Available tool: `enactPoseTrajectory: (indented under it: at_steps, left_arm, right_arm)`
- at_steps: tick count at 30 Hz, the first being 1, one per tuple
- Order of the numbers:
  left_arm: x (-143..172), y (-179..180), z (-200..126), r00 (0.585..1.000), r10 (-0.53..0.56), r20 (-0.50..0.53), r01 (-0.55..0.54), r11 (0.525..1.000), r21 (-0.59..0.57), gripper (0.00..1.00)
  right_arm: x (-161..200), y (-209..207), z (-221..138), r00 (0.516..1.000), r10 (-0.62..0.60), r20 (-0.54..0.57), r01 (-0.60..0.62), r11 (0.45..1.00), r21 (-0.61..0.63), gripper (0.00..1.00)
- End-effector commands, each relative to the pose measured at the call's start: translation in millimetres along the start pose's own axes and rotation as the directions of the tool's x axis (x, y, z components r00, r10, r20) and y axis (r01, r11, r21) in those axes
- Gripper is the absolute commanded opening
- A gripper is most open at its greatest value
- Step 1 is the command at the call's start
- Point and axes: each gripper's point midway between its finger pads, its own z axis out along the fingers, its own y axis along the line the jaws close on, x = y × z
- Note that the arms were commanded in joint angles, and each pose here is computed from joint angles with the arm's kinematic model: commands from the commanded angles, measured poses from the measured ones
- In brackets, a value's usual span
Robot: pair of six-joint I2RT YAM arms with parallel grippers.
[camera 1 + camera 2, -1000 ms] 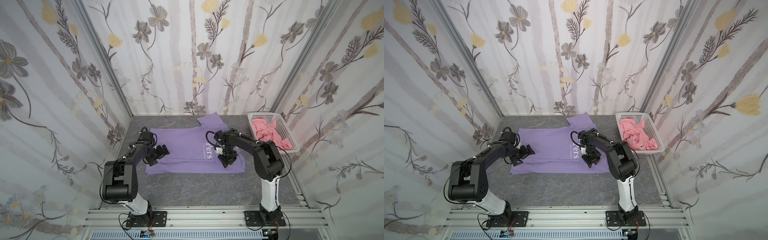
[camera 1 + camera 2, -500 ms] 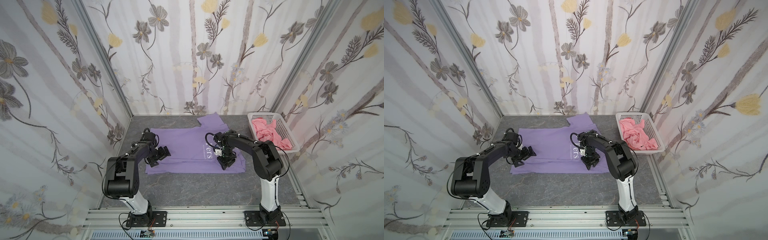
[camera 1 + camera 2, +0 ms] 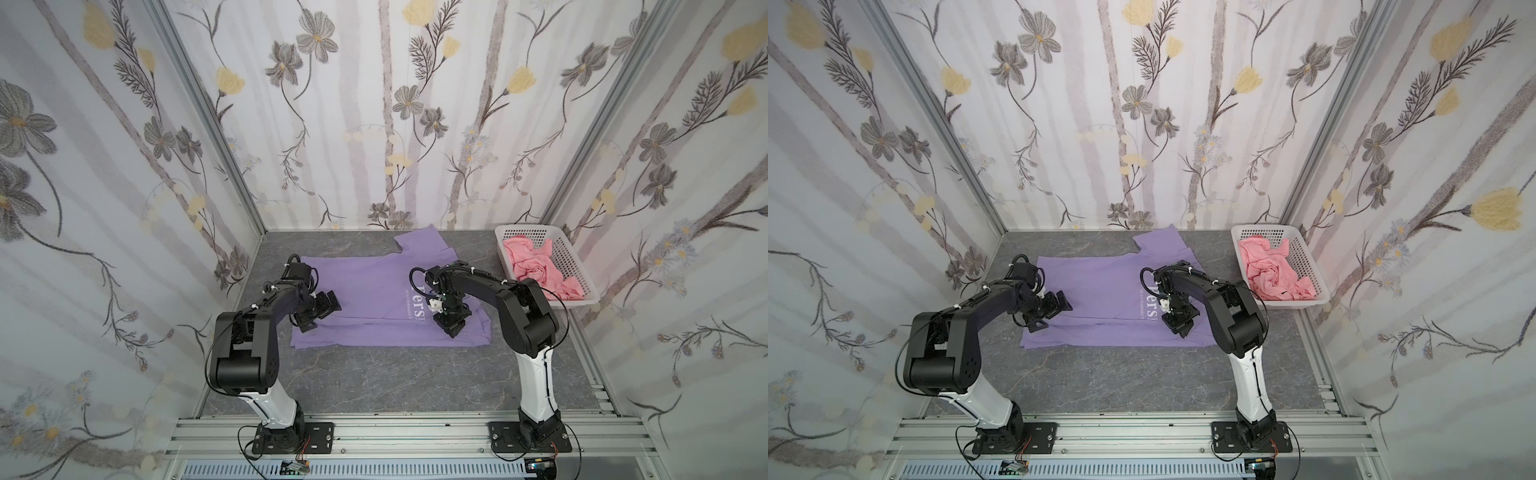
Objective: Fold and stack t-shirts
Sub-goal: Smooth out the T-shirt at the center of the board.
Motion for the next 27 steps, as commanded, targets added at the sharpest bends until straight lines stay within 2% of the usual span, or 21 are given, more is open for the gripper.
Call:
enactPoseTrajectory:
  at_steps: [1,14,21,27]
  left_arm:
    - [-2,0,-2,1.0,0.014,0.005,-0.014,1.0,-0.01,1.0]
    - [-2,0,2,1.0,0.019,-0.004,-0.019,1.0,-0.008,1.0]
    - [-1,1,1,1.0,0.026,-0.002,-0.026,1.0,-0.014,1.0]
    - [-1,-1,0,1.0,0.027,-0.006,-0.027,1.0,-0.011,1.0]
  right_arm:
    - [-1,-3,0,1.0,0.001,-0.001,-0.001,1.0,0.019,0.0]
    - [-18,-15,-66,0.99,0.014,0.143,-0.026,0.996,0.084,0.0]
    - [-20,-17,-67,0.994,0.006,0.106,-0.016,0.995,0.095,0.0]
    - [-39,-23,-72,0.991,0.005,0.135,-0.021,0.992,0.123,0.0]
